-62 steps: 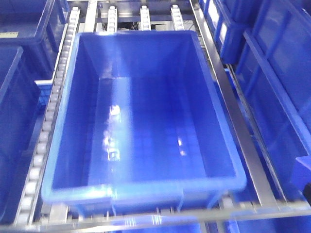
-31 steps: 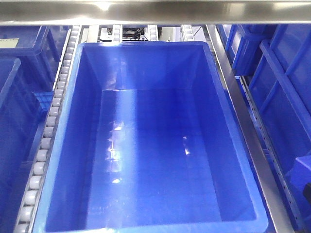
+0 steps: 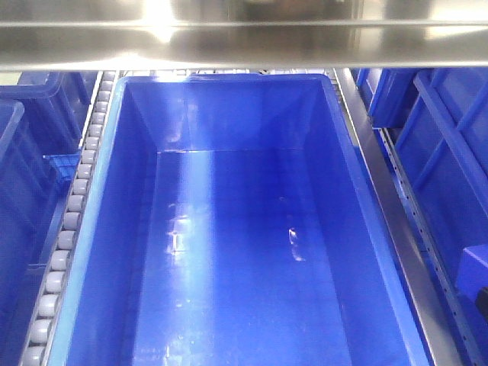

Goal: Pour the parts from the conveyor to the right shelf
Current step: 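Turn and stop facing an empty blue bin on the shelf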

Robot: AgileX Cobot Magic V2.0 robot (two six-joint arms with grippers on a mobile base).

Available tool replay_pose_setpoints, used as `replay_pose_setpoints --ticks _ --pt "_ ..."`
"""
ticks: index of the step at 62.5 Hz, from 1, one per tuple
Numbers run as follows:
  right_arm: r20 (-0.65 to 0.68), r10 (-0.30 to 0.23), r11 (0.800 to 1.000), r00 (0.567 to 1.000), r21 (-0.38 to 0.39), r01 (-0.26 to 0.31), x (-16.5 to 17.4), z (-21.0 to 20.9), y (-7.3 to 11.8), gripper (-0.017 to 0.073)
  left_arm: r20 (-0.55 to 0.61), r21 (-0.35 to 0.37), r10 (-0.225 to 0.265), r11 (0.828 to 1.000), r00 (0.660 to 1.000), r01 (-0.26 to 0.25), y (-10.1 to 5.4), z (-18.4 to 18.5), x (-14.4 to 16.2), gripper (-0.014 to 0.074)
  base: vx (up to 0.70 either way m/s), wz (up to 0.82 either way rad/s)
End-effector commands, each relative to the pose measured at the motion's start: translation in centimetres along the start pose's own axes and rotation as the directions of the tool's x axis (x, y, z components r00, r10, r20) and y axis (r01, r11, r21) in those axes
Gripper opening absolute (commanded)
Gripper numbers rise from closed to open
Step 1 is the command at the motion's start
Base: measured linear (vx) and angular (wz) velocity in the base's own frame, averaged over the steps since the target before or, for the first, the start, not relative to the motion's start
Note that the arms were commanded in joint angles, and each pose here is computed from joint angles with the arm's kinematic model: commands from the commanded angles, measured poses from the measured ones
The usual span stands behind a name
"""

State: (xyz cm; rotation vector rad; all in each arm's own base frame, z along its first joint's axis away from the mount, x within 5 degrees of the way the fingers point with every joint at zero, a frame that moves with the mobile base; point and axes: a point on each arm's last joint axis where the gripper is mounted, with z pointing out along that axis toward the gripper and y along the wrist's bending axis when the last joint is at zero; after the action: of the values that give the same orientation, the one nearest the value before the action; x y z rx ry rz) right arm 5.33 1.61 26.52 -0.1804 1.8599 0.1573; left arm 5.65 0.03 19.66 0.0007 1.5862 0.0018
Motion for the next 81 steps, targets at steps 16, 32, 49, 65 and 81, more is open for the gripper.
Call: replay_pose_setpoints --ticks 16,32,49,65,81 --pt "0.087 0.001 1.000 0.996 0.016 -0.002 -1.52 -0.19 -0.14 -0.0006 0.058 0.005 -0.006 1.000 0.998 0.005 -0.05 0.03 0.27 -0.0006 0.04 0.02" --pt "0.087 0.001 1.000 0.996 0.016 -0.002 -1.52 -0.19 -0.14 -0.0006 0.058 0.005 -0.006 1.000 0.998 0.005 -0.05 0.03 0.27 -0.0006 0.00 0.00" --pt "0.087 0.001 1.000 0.996 0.016 -0.002 -1.52 -0.19 -0.14 -0.0006 0.058 0.005 -0.006 1.000 0.998 0.005 -0.05 0.03 0.27 -0.0006 0.00 0.00" --pt "0.087 0.001 1.000 0.996 0.016 -0.002 -1.53 -0.19 -0.14 -0.0006 0.058 0.005 -0.006 1.000 0.998 0.005 -0.05 0.03 0.27 -0.0006 0.00 0.00" --pt "0.113 0.005 1.000 0.994 0.021 -0.007 -1.88 -0.18 -0.20 -0.0004 0.058 0.005 -0.006 1.000 0.998 0.005 -0.05 0.03 0.27 -0.0006 0.00 0.00"
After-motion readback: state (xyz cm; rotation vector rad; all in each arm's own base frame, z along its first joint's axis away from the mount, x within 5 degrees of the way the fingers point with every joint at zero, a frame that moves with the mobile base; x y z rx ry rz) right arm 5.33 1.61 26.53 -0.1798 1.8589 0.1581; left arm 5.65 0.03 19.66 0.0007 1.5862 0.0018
